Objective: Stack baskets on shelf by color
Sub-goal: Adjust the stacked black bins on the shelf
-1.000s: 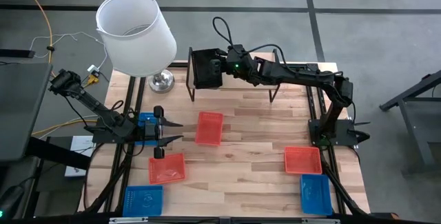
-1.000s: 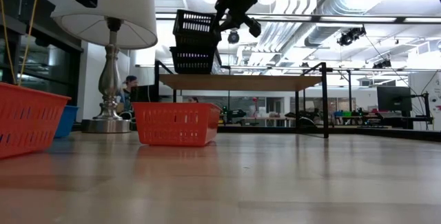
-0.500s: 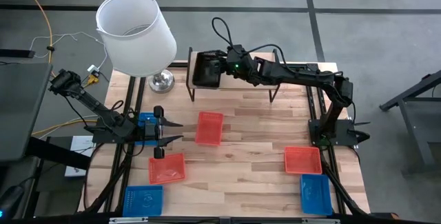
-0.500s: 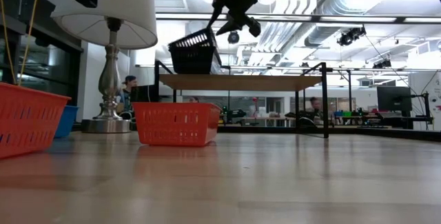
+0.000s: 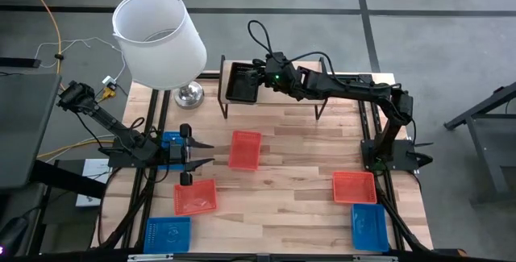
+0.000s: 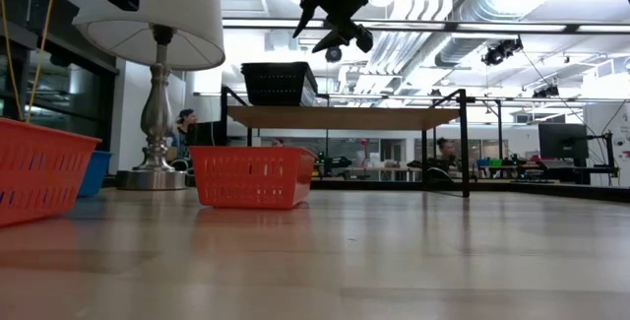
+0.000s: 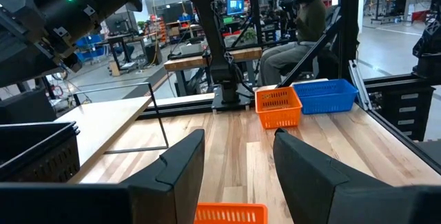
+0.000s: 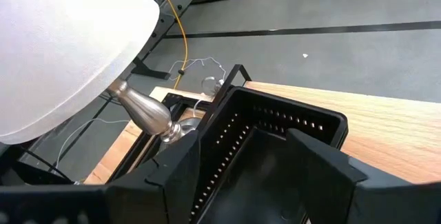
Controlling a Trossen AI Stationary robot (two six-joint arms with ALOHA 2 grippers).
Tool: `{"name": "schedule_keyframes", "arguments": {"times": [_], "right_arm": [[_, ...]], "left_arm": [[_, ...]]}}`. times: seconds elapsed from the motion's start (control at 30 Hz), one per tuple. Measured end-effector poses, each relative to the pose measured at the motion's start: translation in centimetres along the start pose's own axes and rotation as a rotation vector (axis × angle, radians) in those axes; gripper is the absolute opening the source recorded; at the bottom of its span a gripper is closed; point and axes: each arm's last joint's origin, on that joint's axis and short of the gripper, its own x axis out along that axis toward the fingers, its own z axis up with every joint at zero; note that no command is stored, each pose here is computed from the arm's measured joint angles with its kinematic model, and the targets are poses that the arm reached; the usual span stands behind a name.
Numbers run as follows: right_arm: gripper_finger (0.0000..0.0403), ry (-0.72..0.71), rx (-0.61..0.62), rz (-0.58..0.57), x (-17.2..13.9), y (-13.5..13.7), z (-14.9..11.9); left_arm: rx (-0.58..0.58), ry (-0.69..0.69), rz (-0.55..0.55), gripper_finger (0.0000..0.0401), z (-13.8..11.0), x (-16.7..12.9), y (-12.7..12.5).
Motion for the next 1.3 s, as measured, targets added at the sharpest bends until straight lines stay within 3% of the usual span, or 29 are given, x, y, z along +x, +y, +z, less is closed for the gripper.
{"name": "schedule_keyframes", "arguments": {"times": [0.9,1.17,1.3], "right_arm": [[0.0204,-0.012,-0.083,0.0,-1.8,0.0,1.2],[0.0204,0.083,-0.232,-0.04,-2.1,-0.7,0.6],[0.0204,0.106,-0.305,-0.047,-3.8,-0.9,1.1]], "left_arm": [[-0.033,0.001,0.0,0.0161,0.0,0.0,0.0],[-0.033,0.001,0.0,0.0161,0.0,0.0,0.0],[-0.037,0.001,0.0,0.0161,0.0,0.0,0.0]]}}
